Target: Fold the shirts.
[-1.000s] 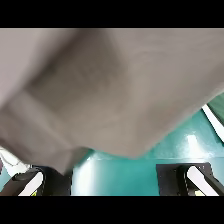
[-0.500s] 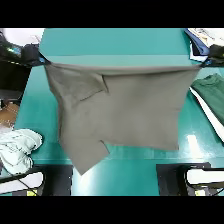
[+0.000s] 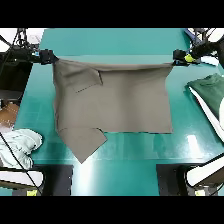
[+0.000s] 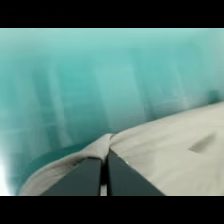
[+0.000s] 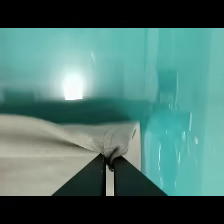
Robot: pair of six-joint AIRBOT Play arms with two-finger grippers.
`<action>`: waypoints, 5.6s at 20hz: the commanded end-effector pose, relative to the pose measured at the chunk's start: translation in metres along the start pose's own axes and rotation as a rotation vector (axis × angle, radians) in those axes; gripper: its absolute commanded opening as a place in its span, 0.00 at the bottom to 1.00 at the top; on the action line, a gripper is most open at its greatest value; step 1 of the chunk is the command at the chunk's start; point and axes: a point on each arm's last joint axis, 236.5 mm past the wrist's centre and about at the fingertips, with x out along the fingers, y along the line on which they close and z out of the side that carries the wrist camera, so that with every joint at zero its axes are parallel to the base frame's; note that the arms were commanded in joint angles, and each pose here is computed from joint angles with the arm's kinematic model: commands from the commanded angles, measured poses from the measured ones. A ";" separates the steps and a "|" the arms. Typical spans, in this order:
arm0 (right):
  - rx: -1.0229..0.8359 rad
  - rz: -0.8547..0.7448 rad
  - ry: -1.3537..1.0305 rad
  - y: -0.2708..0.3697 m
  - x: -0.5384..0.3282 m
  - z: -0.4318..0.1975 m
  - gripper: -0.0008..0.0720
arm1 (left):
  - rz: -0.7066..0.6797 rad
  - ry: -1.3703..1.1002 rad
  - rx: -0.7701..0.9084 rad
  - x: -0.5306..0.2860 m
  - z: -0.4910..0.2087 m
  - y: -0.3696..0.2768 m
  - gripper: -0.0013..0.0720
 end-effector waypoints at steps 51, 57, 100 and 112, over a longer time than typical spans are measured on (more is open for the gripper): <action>-0.100 0.164 0.303 0.038 -0.056 -0.108 0.48 | 0.083 0.654 -0.571 -0.106 -0.397 -0.075 0.49; -0.109 0.166 0.327 0.038 -0.058 -0.113 0.48 | 0.056 0.752 -0.575 -0.121 -0.412 -0.087 0.62; 0.259 0.220 0.499 -0.040 0.006 -0.335 0.63 | -0.017 0.522 -0.446 -0.112 -0.320 -0.093 0.06; 0.068 0.084 0.496 -0.065 -0.062 -0.327 0.04 | -0.099 0.641 -0.407 -0.137 -0.326 -0.117 0.05</action>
